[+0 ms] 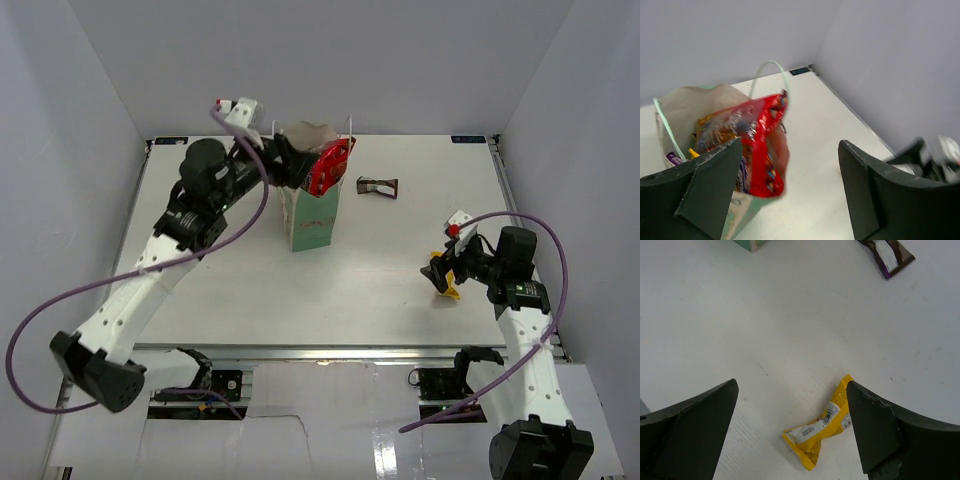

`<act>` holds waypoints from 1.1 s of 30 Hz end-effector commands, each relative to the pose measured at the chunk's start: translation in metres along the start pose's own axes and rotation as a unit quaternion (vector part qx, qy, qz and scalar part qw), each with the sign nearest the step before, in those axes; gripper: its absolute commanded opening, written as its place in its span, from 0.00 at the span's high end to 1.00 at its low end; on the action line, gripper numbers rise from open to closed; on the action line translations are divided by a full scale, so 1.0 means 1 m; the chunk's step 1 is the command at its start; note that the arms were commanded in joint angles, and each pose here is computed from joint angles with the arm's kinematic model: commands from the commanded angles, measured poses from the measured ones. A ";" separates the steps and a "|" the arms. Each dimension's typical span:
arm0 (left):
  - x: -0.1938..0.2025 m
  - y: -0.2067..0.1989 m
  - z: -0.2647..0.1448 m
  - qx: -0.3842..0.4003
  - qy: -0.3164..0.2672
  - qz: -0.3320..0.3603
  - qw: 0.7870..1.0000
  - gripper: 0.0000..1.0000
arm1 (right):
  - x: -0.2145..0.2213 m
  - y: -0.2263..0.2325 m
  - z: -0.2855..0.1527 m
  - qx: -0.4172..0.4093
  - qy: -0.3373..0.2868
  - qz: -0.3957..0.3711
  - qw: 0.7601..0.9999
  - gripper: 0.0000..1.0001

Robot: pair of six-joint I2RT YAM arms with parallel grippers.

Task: Place the snacks into the paper bag

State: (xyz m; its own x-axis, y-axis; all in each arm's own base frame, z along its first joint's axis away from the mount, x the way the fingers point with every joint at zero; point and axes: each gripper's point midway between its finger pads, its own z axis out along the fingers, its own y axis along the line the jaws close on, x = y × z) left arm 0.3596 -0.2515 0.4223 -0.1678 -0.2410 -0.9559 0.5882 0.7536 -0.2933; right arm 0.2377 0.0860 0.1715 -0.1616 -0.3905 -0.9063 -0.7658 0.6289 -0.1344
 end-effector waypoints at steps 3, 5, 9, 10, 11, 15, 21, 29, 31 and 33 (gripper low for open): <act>0.034 -0.041 -0.086 0.137 -0.019 0.078 0.987 0.10 | 0.027 -0.080 -0.021 0.215 0.112 0.108 0.964 0.08; 0.075 -0.028 -0.100 0.130 -0.009 0.085 0.988 0.08 | 0.043 -0.086 -0.022 0.225 0.158 0.146 0.950 0.09; 0.103 -0.024 -0.136 0.137 -0.035 0.108 0.984 0.06 | 0.071 -0.073 -0.012 0.197 0.226 0.230 0.926 0.08; 0.107 -0.022 -0.138 0.135 -0.035 0.112 0.984 0.06 | 0.080 -0.069 -0.007 0.186 0.241 0.252 0.919 0.09; 0.110 -0.021 -0.141 0.134 -0.031 0.121 0.983 0.06 | 0.084 -0.066 -0.004 0.181 0.246 0.263 0.915 0.09; 0.118 -0.015 -0.146 0.122 -0.012 0.139 0.983 0.05 | 0.104 -0.065 0.004 0.183 0.267 0.291 0.900 0.14; 0.120 -0.008 -0.159 0.103 -0.022 0.148 0.983 0.05 | 0.120 -0.064 0.019 0.161 0.295 0.324 0.884 0.27; 0.118 -0.002 -0.163 0.085 -0.031 0.153 0.984 0.05 | 0.136 -0.053 0.035 0.121 0.325 0.361 0.865 0.50; 0.116 -0.002 -0.164 0.084 -0.034 0.154 0.984 0.05 | 0.136 -0.051 0.037 0.116 0.322 0.369 0.864 0.59; 0.117 -0.001 -0.164 0.083 -0.033 0.154 0.984 0.05 | 0.134 -0.051 0.038 0.112 0.316 0.370 0.867 0.65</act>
State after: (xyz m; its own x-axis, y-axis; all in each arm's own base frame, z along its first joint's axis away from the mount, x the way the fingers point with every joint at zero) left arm 0.2080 -0.1829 0.3133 0.0875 -0.0732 -0.9935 0.7365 0.6762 0.0151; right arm 0.2683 0.0206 0.0308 -0.9310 -0.0814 -0.3558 -0.1681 0.9609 0.2199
